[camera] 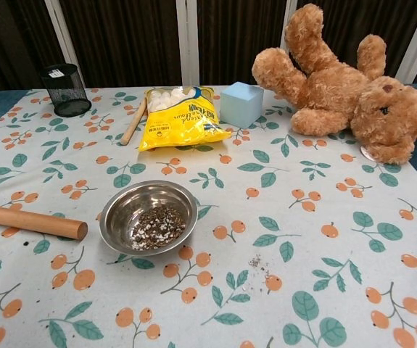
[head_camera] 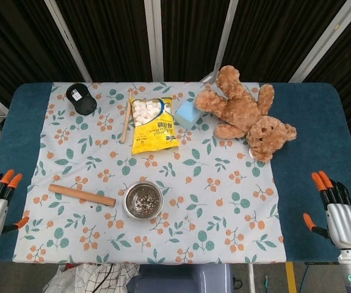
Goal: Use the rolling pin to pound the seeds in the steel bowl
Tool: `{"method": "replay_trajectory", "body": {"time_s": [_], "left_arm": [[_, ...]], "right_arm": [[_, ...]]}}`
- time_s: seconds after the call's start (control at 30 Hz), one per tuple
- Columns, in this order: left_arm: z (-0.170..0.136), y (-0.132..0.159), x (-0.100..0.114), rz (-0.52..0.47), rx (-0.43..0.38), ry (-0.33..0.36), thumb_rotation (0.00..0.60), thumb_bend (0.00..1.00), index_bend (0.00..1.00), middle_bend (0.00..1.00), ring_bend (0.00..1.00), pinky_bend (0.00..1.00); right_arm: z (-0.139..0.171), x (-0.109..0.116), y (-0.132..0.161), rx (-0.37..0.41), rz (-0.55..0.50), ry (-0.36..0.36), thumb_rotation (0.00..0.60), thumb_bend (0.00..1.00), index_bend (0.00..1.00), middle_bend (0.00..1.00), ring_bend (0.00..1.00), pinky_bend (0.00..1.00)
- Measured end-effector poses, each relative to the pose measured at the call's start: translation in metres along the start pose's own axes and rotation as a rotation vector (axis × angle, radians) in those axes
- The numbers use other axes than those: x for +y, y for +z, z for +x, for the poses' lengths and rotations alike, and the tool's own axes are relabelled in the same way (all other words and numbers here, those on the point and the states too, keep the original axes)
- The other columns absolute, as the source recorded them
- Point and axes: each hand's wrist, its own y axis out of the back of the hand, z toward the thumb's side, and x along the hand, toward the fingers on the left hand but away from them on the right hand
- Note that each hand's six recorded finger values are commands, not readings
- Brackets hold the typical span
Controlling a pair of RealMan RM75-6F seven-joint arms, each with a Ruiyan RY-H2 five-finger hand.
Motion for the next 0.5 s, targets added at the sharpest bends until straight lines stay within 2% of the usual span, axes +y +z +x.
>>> {"method": "replay_trajectory", "body": {"time_s": [0.17,0.27,0.5], "left_arm": [[0.019,0.019,-0.001,0.065,-0.032,-0.037,0.6,0.2,0.26,0.19,0.0,0.0],[0.033,0.035,-0.003,0.093,-0.053,-0.069,0.6,0.26,0.27,0.26,0.0,0.0],[0.061,0.088,-0.018,0.139,-0.139,-0.135,0.6,0.29,0.32,0.32,0.03,0.01]], "right_arm": [[0.0,-0.001,-0.001,-0.005,-0.004,0.009,0.6,0.36,0.0,0.0,0.0,0.0],[-0.001,0.0,-0.002,-0.011,-0.01,0.008,0.6,0.36,0.0,0.0,0.0,0.0],[-0.002,0.001,-0.002,-0.018,-0.015,0.011,0.6,0.36,0.0,0.0,0.0,0.0]]}}
